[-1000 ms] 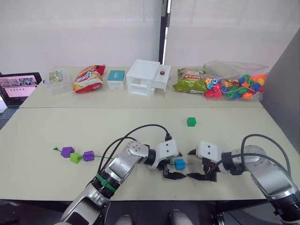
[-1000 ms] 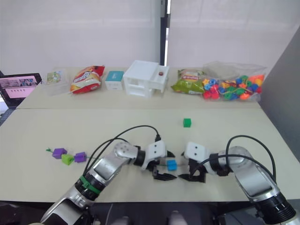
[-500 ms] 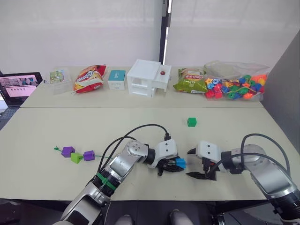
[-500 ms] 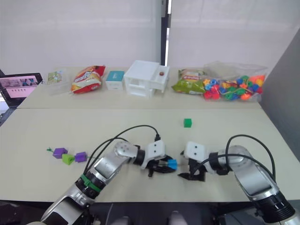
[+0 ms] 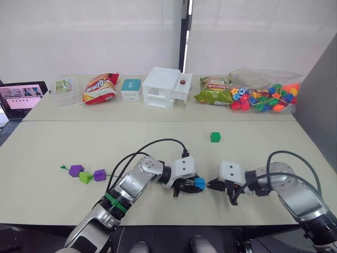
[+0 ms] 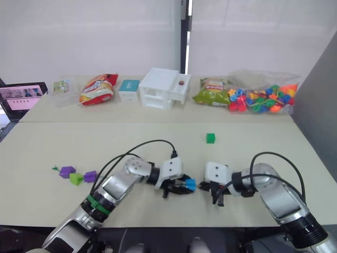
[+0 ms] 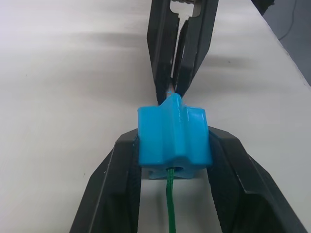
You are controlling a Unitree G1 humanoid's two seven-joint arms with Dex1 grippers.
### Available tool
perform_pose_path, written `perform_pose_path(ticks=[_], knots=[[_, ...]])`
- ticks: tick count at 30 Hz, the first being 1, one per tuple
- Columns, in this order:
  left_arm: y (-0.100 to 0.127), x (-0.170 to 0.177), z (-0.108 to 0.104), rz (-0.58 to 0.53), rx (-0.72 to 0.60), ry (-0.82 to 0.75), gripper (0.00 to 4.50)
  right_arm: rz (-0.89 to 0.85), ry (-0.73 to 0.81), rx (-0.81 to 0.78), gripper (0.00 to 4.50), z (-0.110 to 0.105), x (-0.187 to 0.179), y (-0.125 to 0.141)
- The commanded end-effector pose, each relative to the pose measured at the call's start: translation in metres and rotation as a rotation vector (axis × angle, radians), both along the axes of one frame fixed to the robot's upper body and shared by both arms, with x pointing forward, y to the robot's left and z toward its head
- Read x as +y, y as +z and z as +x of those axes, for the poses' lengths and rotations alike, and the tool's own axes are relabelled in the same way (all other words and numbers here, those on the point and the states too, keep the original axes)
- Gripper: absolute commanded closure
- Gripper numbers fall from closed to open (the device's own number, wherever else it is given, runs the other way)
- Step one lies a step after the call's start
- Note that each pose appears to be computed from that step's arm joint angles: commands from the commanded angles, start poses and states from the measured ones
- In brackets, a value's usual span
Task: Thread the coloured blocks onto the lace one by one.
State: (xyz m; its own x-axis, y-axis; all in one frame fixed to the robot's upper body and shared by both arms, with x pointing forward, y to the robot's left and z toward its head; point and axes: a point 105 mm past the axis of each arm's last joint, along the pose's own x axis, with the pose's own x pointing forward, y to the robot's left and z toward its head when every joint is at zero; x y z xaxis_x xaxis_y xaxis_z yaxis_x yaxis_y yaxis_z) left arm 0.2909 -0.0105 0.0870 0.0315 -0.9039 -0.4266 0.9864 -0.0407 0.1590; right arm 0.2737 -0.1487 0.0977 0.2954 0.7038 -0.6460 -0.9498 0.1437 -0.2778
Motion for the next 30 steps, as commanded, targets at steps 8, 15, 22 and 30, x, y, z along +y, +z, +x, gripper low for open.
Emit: perform_pose_path(ticks=[8, 15, 22, 30], knots=[[0.013, 0.095, 0.000, 0.077, -0.008, 0.079, 3.12, -0.025, 0.036, -0.060, 4.50, 0.003, 0.000, 0.013], [0.008, 0.197, -0.004, 0.259, 0.039, 0.240, 3.12, -0.031, 0.026, -0.067, 4.50, 0.004, -0.007, 0.014], [0.010, 0.296, 0.000, 0.468, 0.008, 0.437, 3.12, -0.031, 0.029, -0.069, 4.50, 0.005, -0.008, 0.015], [0.016, 0.303, 0.000, 0.453, -0.021, 0.449, 3.12, -0.028, 0.033, -0.068, 4.50, 0.006, -0.007, 0.016]])
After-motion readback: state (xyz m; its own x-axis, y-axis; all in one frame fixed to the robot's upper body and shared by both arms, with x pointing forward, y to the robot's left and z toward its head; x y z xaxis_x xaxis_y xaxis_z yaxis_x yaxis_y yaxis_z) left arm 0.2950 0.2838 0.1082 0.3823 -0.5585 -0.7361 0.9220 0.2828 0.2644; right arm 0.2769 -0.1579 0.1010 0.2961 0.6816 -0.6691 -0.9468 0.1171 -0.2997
